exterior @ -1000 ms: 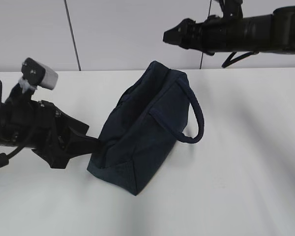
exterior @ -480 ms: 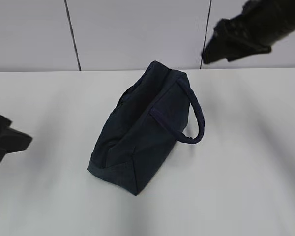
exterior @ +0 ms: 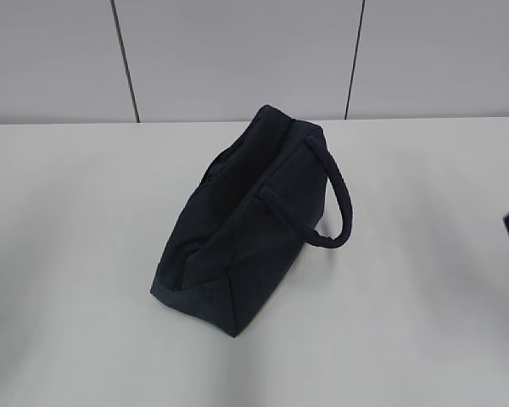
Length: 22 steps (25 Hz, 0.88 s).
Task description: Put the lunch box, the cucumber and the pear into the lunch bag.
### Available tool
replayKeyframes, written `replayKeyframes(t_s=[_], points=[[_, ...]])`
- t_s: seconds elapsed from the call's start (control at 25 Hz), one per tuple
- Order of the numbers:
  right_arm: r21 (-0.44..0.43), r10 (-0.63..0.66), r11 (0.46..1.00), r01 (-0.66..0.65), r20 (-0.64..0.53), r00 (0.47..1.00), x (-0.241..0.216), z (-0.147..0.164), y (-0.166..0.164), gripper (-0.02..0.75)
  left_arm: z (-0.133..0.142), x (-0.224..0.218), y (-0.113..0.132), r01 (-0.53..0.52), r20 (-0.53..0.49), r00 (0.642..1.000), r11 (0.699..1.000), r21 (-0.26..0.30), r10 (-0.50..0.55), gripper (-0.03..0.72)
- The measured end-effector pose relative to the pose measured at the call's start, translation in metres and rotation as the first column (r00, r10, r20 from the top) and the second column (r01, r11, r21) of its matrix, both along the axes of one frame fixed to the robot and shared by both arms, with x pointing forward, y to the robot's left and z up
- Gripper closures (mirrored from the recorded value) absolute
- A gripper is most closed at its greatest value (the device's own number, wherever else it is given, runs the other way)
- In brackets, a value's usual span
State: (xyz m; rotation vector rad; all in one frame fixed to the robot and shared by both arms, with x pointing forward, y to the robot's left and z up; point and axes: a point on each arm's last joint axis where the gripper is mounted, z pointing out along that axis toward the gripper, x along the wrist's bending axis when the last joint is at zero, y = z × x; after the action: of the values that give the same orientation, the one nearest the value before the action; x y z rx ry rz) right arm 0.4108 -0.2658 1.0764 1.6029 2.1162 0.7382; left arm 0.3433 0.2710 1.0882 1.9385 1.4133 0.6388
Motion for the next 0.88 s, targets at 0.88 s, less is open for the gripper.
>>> replayKeyframes(t_s=[0.88], points=[[0.008, -0.141, 0.989, 0.145, 0.299, 0.944, -0.171, -0.032, -0.037, 0.274, -0.030, -0.106, 0.030, -0.034, 0.155, 0.987, 0.997, -0.067, 0.044, 0.386]])
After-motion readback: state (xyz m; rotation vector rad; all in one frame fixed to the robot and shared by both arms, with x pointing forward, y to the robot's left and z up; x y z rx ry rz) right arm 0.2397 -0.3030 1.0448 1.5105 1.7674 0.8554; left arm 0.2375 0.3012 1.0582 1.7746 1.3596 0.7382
